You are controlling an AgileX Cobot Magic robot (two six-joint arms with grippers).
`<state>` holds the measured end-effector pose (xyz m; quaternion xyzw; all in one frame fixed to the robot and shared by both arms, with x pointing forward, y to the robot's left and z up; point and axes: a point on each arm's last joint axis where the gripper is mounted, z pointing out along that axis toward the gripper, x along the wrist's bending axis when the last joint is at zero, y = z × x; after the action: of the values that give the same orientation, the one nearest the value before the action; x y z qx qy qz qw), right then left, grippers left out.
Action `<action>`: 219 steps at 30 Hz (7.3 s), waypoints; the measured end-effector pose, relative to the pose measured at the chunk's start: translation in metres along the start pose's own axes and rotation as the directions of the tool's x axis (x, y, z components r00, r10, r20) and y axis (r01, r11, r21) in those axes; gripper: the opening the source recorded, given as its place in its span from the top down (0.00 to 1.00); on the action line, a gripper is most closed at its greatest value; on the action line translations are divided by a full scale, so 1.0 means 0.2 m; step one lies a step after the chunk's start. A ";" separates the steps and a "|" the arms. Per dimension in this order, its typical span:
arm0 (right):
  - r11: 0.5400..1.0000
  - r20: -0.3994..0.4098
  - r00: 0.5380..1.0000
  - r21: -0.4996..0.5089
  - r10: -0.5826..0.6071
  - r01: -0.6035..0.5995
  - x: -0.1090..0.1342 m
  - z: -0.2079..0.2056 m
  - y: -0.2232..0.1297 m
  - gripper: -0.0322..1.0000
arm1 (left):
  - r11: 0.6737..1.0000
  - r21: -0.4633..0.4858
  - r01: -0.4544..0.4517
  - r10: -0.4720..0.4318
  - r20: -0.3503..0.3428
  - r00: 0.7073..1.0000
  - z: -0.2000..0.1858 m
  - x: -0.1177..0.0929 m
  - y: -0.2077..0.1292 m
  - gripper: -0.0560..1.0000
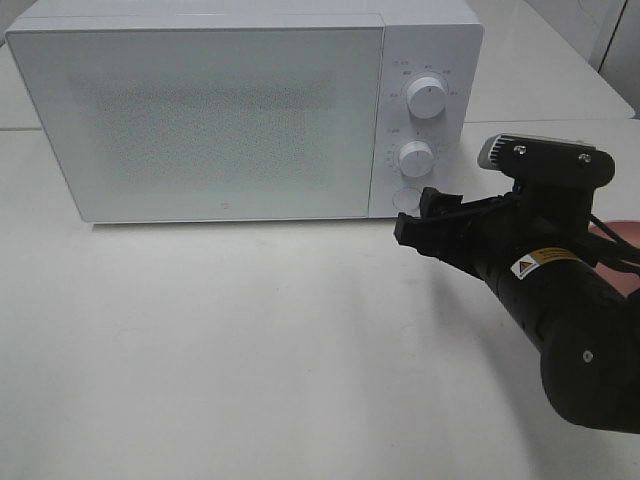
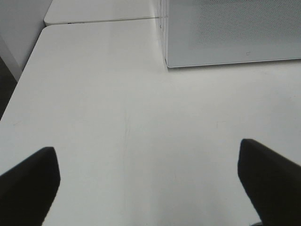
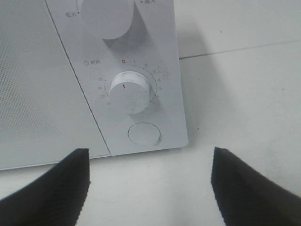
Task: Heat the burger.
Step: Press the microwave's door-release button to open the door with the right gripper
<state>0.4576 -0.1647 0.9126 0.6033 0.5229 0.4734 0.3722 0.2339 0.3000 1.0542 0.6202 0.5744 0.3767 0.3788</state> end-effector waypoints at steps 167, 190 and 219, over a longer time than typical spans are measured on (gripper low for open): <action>0.082 0.145 0.054 -0.194 0.988 -0.978 0.17 0.74 -0.18 0.94 | 1.000 0.000 0.000 0.000 0.000 1.000 0.00 0.00 0.00 0.03; 0.097 0.148 0.072 -0.174 0.986 -0.980 0.16 0.73 -0.17 0.94 | 1.000 0.000 0.000 0.000 0.000 1.000 0.00 0.00 0.00 0.03; 0.172 0.150 0.154 -0.113 0.977 -0.979 0.14 0.66 -0.15 0.94 | 1.000 0.000 0.000 0.000 0.000 1.000 0.00 0.00 0.00 0.03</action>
<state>0.5766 -0.1264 0.8537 0.8415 -0.0233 0.5392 0.0240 0.2339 0.3000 1.0542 0.6202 0.5744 0.3767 0.3788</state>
